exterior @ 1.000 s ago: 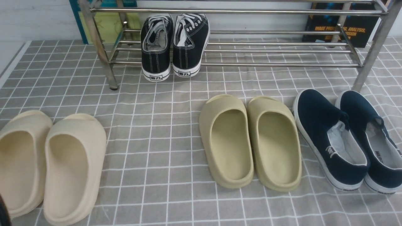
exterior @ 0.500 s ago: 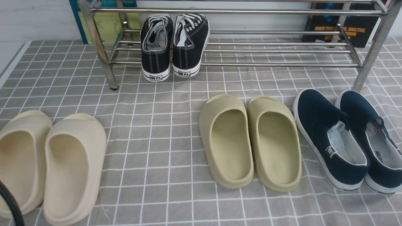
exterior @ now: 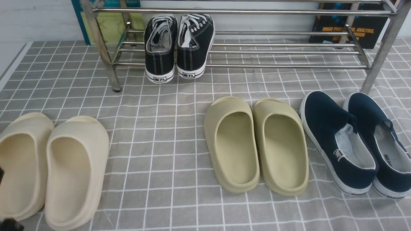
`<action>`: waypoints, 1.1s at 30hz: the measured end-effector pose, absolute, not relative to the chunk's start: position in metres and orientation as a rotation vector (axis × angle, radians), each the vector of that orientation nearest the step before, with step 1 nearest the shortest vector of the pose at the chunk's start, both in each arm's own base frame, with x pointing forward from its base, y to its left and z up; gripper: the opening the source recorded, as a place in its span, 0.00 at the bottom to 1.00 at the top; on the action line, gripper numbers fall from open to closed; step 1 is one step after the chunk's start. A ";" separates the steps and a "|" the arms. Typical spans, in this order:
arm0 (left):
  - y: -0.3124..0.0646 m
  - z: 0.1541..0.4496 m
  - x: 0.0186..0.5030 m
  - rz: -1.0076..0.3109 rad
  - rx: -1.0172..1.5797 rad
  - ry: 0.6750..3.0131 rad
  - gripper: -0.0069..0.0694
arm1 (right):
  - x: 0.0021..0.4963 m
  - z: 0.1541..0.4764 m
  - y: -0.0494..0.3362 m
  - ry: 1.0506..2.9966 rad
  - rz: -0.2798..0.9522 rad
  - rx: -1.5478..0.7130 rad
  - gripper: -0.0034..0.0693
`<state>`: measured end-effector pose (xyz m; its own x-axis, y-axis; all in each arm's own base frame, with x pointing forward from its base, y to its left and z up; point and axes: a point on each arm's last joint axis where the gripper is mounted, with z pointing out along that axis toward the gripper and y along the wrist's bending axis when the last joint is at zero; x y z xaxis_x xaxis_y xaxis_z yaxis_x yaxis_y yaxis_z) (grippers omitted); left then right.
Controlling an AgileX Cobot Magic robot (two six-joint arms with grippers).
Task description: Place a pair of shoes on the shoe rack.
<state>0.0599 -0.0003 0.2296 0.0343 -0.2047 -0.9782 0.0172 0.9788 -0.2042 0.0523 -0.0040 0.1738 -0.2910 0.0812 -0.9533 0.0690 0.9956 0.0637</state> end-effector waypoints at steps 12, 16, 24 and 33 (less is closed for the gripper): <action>0.006 0.191 0.056 -0.154 -0.322 1.611 0.07 | 0.052 0.174 -0.004 1.867 0.011 0.108 0.38; 0.006 0.181 0.055 -0.173 -0.376 1.719 0.07 | 0.052 0.174 -0.004 1.867 0.011 0.108 0.38; 0.003 0.170 0.053 -0.162 -0.303 1.855 0.07 | 0.052 0.174 -0.004 1.867 0.011 0.108 0.38; 0.001 0.170 0.053 -0.127 -0.224 1.871 0.07 | 0.052 0.174 -0.004 1.867 0.011 0.108 0.38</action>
